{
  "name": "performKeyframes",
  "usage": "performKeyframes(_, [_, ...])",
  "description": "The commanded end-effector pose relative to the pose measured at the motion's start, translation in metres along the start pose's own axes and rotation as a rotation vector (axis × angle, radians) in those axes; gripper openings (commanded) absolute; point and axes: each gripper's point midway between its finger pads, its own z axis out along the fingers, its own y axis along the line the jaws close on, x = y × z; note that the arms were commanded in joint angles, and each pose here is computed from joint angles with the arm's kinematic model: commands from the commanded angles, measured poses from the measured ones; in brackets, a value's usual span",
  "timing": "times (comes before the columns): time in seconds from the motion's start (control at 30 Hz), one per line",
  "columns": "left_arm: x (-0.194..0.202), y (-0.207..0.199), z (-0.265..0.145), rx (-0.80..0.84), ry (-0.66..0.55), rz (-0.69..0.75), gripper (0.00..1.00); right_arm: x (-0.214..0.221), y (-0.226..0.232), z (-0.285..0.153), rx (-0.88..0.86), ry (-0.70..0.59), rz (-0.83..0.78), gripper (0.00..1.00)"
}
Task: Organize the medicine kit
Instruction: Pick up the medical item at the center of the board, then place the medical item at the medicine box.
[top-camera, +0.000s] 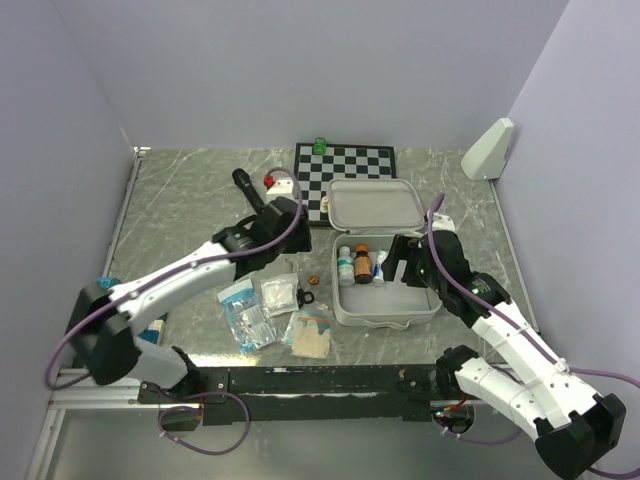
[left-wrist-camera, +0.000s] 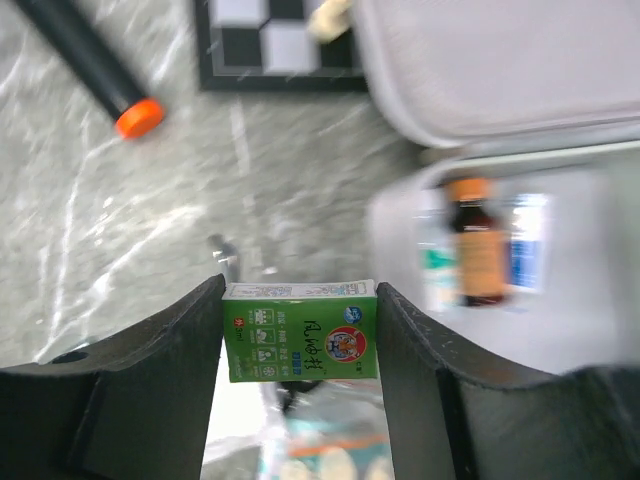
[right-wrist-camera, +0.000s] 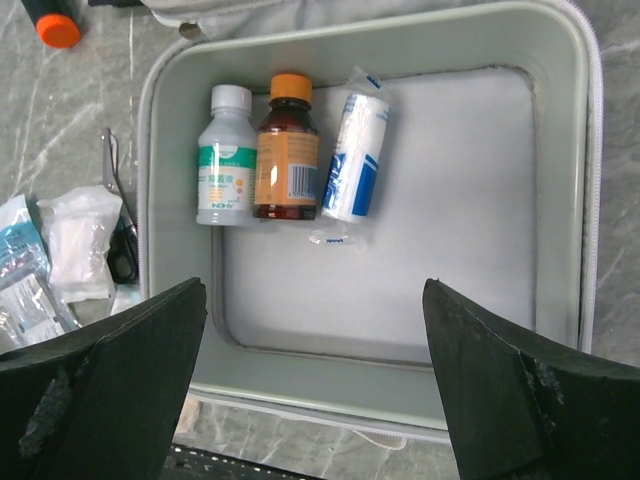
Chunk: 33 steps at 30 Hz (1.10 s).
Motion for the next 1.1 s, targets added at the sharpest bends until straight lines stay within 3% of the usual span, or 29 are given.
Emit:
performKeyframes(0.0, [-0.014, -0.056, -0.035, 0.223, -0.071, -0.031, 0.40, -0.028, 0.010, -0.015, -0.023, -0.078, 0.015, 0.95])
performKeyframes(0.23, [0.002, -0.152, -0.023, 0.358, 0.030, 0.052, 0.40, -0.025, -0.002, -0.022, 0.037, -0.079, 0.042, 0.94])
performKeyframes(0.5, [0.029, -0.216, 0.022, 0.443, 0.106, 0.106, 0.39, -0.024, -0.014, -0.041, 0.053, -0.136, 0.073, 0.94])
performKeyframes(0.73, [0.055, -0.250, 0.049, 0.500, 0.167, 0.057, 0.40, -0.024, -0.018, -0.047, 0.060, -0.150, 0.081, 0.94])
performKeyframes(0.77, [0.074, -0.256, 0.065, 0.513, 0.206, 0.043, 0.40, -0.024, -0.018, -0.049, 0.055, -0.155, 0.080, 0.94])
performKeyframes(1.07, [0.113, -0.249, 0.094, 0.487, 0.263, 0.031, 0.39, -0.015, -0.023, -0.046, 0.063, -0.145, 0.077, 0.94])
